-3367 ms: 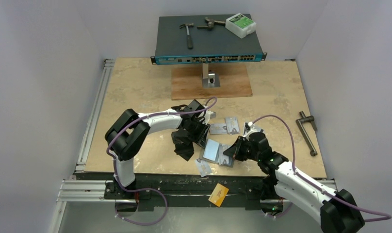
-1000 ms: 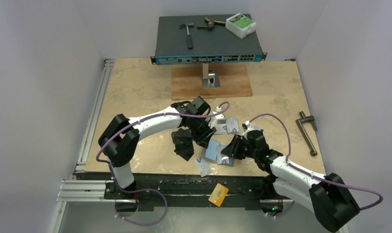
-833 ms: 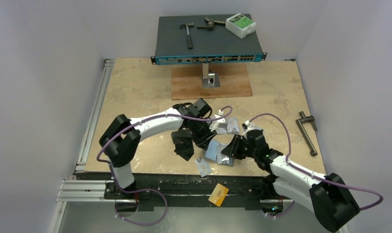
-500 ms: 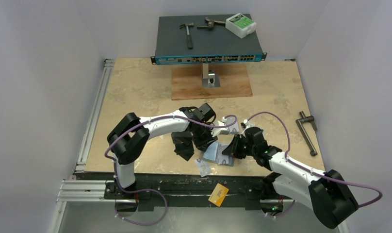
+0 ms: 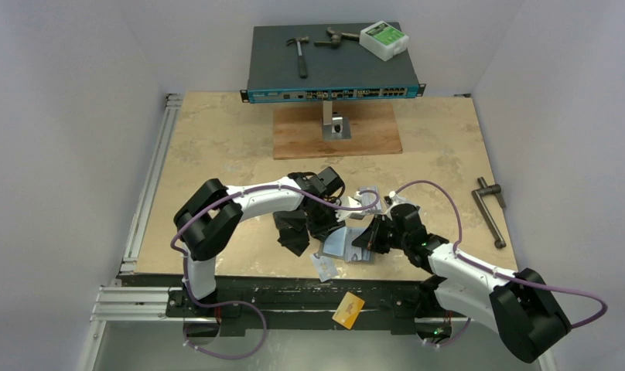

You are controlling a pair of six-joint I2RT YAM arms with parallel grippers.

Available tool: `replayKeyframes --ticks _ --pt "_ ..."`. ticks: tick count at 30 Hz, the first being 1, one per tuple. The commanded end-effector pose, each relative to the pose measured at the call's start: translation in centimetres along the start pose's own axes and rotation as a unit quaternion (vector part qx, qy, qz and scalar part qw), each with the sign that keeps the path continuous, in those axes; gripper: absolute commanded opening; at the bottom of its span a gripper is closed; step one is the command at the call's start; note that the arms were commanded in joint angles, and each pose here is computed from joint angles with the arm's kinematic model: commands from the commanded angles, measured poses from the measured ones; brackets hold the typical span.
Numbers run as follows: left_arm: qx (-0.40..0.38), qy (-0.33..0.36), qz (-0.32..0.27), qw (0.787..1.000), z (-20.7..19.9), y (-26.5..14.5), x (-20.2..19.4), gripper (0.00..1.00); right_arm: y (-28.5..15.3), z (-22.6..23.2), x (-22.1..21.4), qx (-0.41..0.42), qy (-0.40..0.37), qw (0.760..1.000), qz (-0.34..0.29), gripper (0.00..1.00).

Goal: Put the credit cards into the card holder
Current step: Insert the credit card into the card holder.

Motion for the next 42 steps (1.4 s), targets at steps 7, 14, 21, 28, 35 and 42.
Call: replayKeyframes --ticks 7,14,21,28,35,42 --pt "0.013 0.024 0.003 1.0 0.1 0.8 0.0 0.25 -0.9 -0.4 0.0 -0.021 -0.005 1.0 0.002 0.15" --pt "0.015 0.015 -0.003 1.0 0.1 0.8 0.0 0.23 -1.4 -0.3 -0.9 -0.023 -0.011 0.999 0.034 0.21" --pt "0.019 0.016 -0.004 1.0 0.2 0.8 -0.1 0.22 -2.5 0.9 -0.1 -0.017 -0.017 0.999 0.029 0.27" --pt "0.024 0.013 -0.004 1.0 0.6 0.6 -0.2 0.22 -2.3 1.4 -0.2 -0.003 -0.013 0.999 0.034 0.27" --pt "0.028 0.013 -0.005 1.0 0.7 0.5 -0.1 0.21 -2.1 1.3 -1.1 0.011 0.0 0.999 0.047 0.0" --pt "0.029 0.012 -0.004 1.0 0.8 0.4 -0.3 0.21 -2.5 1.3 0.4 0.018 0.004 1.0 0.007 0.0"
Point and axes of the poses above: each gripper's point midway between its finger pads, its own y axis out along the fingers, its own z axis along the line the jaws close on, x = y × z, the point moved 1 cm from there along -y, back along the fingers, and after that the axes turned 6 degrees about -y, right-handed, at the moved point
